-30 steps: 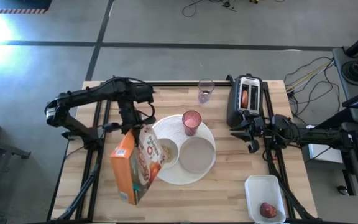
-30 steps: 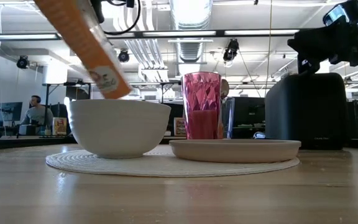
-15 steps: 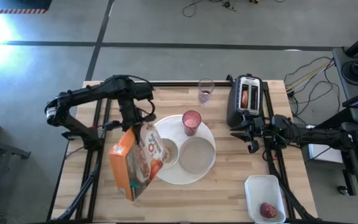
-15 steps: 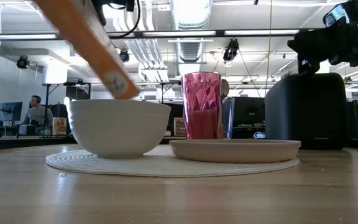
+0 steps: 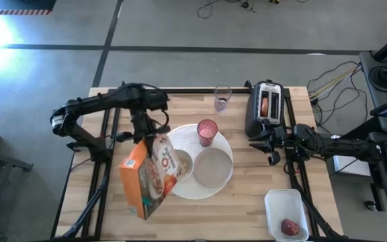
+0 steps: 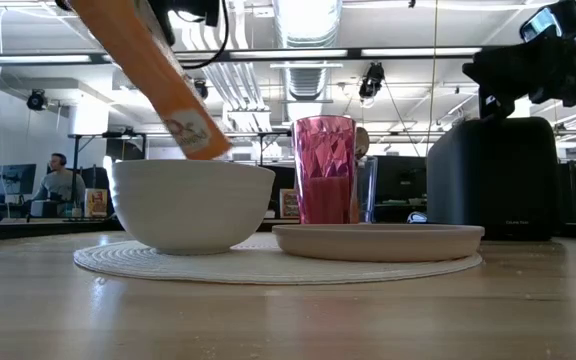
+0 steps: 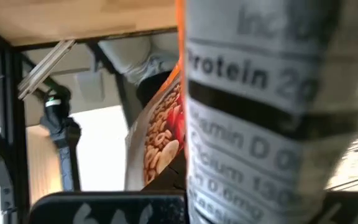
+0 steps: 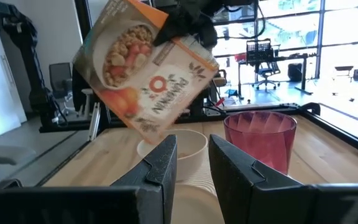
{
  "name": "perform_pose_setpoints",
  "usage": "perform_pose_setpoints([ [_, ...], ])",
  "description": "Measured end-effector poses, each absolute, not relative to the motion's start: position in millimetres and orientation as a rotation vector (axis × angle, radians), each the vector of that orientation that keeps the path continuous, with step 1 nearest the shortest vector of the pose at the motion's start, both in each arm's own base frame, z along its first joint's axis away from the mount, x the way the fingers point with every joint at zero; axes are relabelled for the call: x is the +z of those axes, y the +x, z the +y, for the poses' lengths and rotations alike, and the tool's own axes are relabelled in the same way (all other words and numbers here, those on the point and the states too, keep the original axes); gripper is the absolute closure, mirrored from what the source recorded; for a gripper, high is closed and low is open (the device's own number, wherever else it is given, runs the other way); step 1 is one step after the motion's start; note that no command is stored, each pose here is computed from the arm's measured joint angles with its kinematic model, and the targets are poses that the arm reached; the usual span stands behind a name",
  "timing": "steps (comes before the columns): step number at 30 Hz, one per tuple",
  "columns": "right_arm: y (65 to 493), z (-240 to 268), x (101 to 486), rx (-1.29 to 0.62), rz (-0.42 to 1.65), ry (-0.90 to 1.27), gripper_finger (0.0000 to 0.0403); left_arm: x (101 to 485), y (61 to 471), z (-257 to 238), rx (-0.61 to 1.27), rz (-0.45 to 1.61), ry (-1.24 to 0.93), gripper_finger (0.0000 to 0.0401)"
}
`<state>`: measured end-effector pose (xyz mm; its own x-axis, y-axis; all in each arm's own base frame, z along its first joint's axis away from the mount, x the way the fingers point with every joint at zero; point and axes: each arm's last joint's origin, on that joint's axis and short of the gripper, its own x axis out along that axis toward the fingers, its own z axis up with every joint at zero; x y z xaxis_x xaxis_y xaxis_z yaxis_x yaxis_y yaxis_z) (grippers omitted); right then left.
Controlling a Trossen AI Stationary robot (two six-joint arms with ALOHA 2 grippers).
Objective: Arrange a breakfast setting
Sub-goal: Pour the cereal from the orange cereal box into the white bowl
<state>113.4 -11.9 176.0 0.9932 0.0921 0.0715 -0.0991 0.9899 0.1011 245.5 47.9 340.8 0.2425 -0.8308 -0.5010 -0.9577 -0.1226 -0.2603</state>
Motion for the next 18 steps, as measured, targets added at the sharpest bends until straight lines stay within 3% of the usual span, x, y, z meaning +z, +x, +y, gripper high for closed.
perform_pose_setpoints([
  [18,113.4,-11.9,176.0,0.096,-0.067,0.11,0.0319,339.8,244.9,47.3,0.318,1.627,-1.975,0.0401],
])
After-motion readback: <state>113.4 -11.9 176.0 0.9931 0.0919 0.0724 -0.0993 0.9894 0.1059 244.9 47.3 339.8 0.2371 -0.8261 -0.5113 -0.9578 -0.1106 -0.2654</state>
